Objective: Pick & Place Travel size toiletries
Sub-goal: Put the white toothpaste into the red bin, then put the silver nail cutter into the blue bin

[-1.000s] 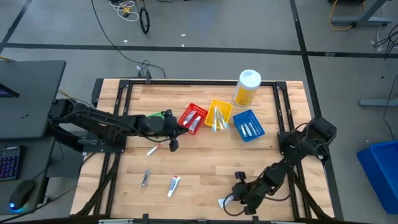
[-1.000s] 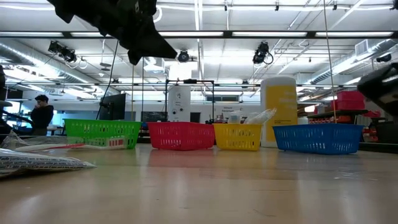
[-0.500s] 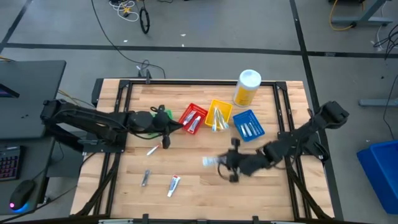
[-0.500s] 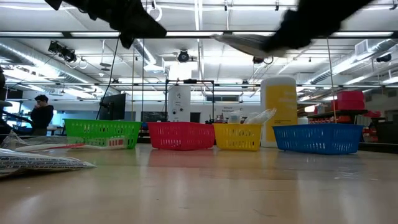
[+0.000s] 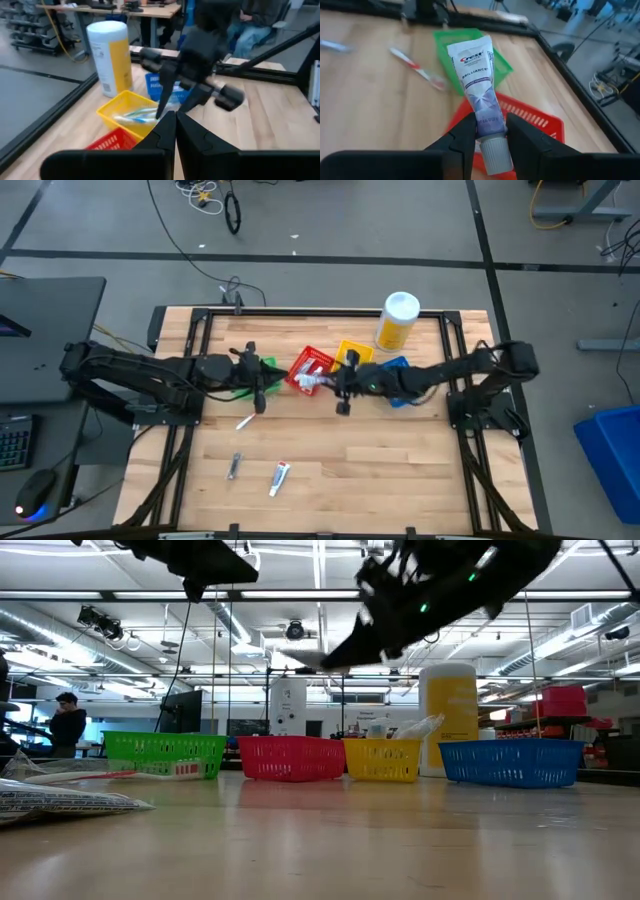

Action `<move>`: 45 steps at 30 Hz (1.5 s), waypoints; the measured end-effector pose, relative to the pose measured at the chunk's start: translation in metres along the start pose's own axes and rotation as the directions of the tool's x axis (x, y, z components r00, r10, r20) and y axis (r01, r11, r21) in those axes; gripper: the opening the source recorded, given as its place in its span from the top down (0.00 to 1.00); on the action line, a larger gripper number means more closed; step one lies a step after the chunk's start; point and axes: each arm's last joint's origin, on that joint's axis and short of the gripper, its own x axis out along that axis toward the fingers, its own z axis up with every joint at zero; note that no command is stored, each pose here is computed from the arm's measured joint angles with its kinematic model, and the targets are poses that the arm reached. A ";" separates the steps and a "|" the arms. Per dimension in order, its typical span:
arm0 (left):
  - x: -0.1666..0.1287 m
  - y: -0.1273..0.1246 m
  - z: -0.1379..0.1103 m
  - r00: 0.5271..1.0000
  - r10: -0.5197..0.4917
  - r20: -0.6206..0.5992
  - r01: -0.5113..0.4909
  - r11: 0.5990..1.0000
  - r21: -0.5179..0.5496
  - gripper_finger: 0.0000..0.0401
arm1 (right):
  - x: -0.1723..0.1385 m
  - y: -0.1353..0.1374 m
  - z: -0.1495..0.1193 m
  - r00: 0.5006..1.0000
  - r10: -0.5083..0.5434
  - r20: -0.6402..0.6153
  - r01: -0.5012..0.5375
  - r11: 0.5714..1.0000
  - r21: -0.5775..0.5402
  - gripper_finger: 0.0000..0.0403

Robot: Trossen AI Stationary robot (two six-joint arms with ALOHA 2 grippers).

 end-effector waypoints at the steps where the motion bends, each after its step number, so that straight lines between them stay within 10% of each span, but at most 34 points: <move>1: 0.000 0.000 0.001 1.000 0.003 0.007 -0.003 1.000 0.003 0.96 | 0.007 -0.006 -0.003 1.000 0.000 -0.017 0.000 1.000 -0.001 0.74; 14: 0.000 0.000 0.000 1.000 0.012 -0.002 -0.011 1.000 0.028 0.96 | 0.071 -0.045 -0.024 0.972 0.068 -0.226 -0.078 0.996 -0.039 0.74; 45: -0.002 0.001 -0.017 0.983 -0.018 -0.180 -0.006 0.991 -0.135 0.96 | 0.057 -0.038 -0.005 0.980 0.082 -0.181 -0.105 0.987 -0.120 0.45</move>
